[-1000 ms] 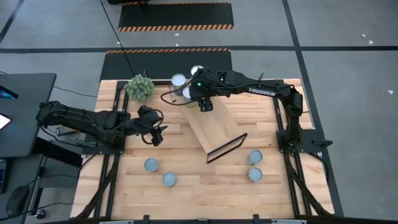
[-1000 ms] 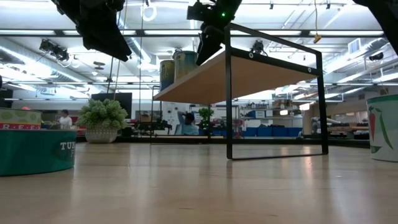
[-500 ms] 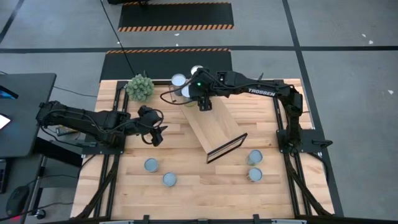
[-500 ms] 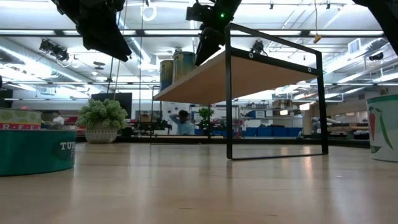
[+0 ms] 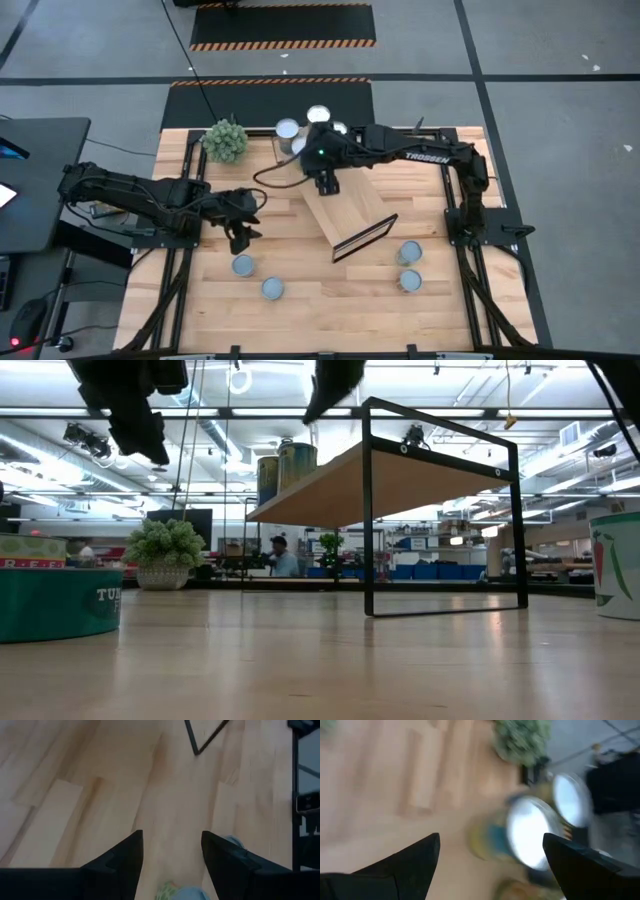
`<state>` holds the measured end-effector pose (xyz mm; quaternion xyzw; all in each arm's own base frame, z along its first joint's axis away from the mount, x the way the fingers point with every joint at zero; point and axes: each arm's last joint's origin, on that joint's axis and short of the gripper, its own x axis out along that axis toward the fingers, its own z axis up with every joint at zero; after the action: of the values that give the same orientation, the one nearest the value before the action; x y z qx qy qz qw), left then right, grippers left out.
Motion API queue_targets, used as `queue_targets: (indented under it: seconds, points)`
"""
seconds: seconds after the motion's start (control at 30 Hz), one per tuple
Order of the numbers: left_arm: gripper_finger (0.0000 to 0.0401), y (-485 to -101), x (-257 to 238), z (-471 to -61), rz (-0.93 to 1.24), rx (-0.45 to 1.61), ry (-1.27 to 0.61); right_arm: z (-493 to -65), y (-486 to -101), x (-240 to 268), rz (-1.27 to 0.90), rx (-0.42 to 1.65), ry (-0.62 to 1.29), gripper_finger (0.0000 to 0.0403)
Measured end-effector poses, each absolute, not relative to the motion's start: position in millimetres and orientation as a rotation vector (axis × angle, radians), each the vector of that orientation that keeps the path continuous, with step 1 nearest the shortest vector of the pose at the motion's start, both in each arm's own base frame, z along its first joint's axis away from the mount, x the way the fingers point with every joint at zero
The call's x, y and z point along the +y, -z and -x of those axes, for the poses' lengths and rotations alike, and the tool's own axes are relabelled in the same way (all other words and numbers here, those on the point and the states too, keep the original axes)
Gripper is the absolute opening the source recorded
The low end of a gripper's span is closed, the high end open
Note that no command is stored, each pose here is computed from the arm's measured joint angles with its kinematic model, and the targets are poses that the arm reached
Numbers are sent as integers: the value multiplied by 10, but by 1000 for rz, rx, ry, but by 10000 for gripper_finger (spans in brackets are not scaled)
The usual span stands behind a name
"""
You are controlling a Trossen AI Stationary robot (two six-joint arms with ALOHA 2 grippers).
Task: Pick and place cans onto a shelf
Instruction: Put the canned mixed veggies on the shelf
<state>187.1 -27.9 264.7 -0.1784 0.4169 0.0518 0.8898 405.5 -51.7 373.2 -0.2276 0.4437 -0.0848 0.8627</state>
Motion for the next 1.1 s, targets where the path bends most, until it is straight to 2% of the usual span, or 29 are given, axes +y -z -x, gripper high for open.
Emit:
queue_targets:
  seconds: [0.27,0.57,0.9,1.1]
  points:
    - [205,-2644,-279,-1868,370,871,-108,-4118,-3763,-24,197,818,-68,361]
    - [205,-2644,-279,-1867,394,870,-119,-4011,-3702,533,-45,924,-148,361]
    - [205,-2645,-278,-1867,338,870,-97,-3554,-3538,1085,-205,1337,-37,361]
    - [205,-2645,-276,-1867,333,869,-99,-3327,-3517,1351,-154,1414,117,347]
